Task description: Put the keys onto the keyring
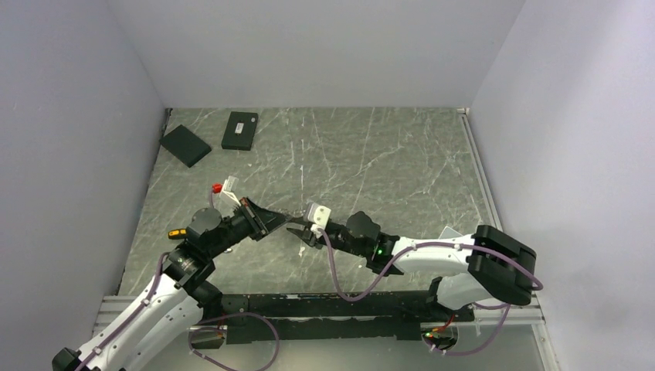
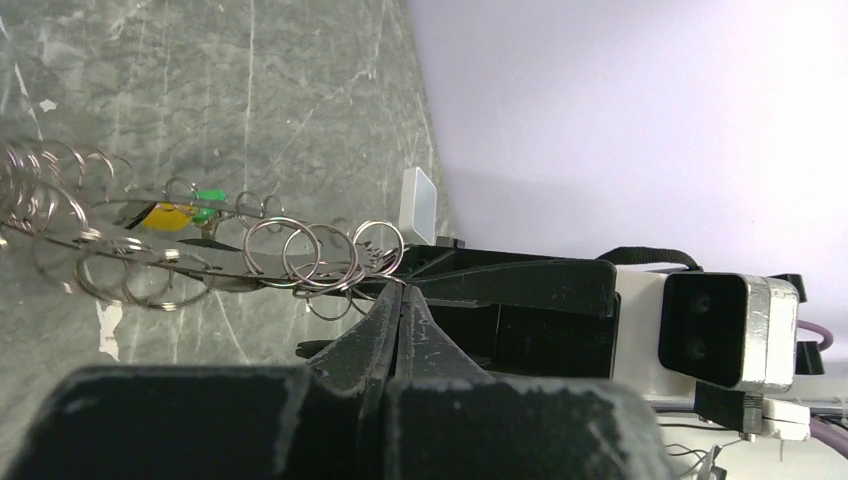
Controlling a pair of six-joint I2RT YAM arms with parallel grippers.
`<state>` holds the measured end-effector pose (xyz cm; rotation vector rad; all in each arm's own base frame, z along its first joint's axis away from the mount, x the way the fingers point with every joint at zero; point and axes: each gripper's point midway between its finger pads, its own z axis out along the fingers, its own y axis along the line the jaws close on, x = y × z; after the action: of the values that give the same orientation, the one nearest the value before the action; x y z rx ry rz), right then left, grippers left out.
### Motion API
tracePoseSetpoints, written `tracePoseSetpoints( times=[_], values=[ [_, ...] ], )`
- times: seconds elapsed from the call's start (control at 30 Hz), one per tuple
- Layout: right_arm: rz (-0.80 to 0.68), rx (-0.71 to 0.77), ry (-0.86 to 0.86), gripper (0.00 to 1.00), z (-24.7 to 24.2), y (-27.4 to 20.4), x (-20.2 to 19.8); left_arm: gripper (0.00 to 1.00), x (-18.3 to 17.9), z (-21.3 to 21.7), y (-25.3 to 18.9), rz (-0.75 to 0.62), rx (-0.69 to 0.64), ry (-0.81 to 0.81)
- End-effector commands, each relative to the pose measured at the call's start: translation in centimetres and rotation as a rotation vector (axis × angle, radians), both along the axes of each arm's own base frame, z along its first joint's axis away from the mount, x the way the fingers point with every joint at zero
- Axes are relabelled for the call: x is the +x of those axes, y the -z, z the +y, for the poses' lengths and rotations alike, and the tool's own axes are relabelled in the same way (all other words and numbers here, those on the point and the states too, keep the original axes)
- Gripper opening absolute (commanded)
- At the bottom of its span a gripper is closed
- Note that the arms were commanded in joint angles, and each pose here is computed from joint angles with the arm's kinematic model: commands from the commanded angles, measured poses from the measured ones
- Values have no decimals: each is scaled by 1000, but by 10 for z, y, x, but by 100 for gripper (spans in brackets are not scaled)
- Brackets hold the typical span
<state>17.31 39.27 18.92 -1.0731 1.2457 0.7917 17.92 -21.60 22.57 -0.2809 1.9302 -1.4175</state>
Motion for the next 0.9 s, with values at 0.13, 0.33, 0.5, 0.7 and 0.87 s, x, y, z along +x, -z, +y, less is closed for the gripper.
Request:
tracePoseSetpoints(
  times=[0.13, 0.33, 0.5, 0.7, 0.87],
  values=[
    [-94, 83, 44, 33, -10, -39, 10, 0, -1, -5, -23, -37, -101, 14],
    [-94, 107, 41, 33, -11, -48, 9, 0, 1, -7, -20, -31, -99, 16],
    [-102, 108, 73, 30, -16, -55, 12, 0, 2, -6, -18, -30, -98, 7],
    [-79, 86, 93, 29, -22, -52, 13, 0, 5, -1, -18, -39, -100, -29],
    [-58, 79, 93, 29, -23, -48, 12, 0, 7, -2, -17, -40, -107, -31]
  ],
)
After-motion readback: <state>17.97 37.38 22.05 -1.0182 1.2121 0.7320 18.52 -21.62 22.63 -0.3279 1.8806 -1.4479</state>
